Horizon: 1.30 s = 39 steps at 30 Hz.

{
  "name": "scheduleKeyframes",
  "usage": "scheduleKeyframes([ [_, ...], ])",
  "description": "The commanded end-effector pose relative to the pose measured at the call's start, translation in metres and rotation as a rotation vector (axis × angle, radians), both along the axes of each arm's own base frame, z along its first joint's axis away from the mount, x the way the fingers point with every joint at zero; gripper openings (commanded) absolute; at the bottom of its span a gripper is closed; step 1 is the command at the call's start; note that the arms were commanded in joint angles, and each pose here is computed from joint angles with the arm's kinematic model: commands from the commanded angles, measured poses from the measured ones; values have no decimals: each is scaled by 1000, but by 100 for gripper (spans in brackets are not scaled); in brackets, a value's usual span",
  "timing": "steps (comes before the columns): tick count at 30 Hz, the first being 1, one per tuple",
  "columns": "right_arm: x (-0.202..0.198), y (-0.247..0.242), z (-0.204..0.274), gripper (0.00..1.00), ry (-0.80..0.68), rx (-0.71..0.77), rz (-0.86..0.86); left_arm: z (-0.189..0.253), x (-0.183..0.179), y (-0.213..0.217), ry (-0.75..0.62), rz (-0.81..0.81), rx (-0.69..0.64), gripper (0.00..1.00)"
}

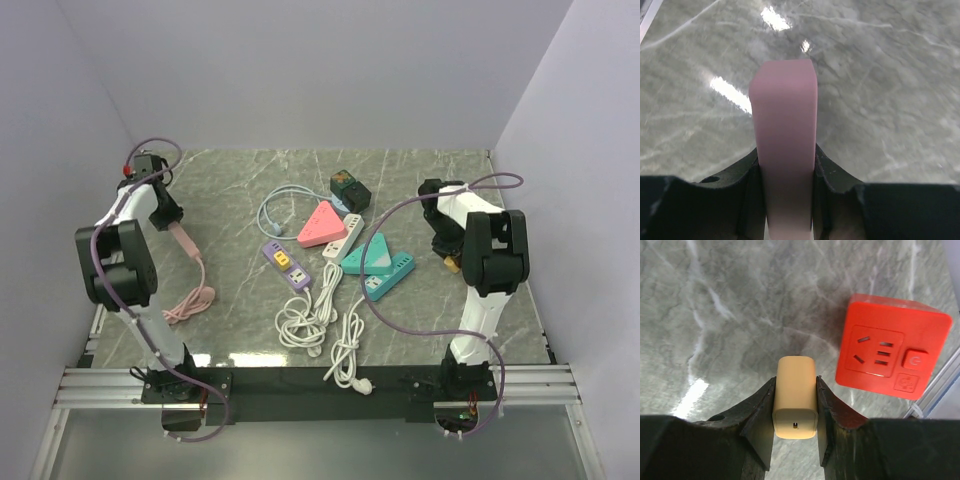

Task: Pull the plug off the socket

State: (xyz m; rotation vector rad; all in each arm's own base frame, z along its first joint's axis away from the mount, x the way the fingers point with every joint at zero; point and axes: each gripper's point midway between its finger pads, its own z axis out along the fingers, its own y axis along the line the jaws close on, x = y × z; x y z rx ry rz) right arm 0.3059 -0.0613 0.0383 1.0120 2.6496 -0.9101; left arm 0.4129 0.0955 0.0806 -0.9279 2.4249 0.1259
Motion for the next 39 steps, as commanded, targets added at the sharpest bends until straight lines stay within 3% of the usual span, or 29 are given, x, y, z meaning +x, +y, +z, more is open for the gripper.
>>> scheduleKeyframes([
  [1, 16, 1, 6, 9, -52, 5, -7, 3, 14, 15, 30, -19, 73, 0],
  [8, 16, -1, 1, 18, -40, 28, -12, -44, 12, 26, 170, 11, 95, 0],
  [11, 22, 2, 9, 36, -66, 48, 5, -50, 15, 27, 180, 25, 96, 1],
  [12, 23, 3, 12, 48, -75, 53, 11, -51, 16, 31, 183, 36, 111, 1],
  [15, 31, 6, 27, 69, -120, 83, 48, -54, 18, 36, 197, 56, 115, 18],
  [20, 38, 20, 40, 74, -175, 166, 87, -52, 19, 37, 196, 71, 112, 60],
  [26, 48, 45, 88, 84, -328, 257, 170, -16, 22, 35, 114, 85, 110, 78],
  [30, 50, 71, 127, 87, -421, 303, 276, 16, 20, 33, 49, 91, 110, 83],
  [32, 48, 94, 140, 87, -442, 332, 357, 27, 17, 31, 19, 91, 109, 95],
  [39, 30, 218, 177, 83, -547, 610, 807, 78, -6, -8, -146, 27, 13, 99],
])
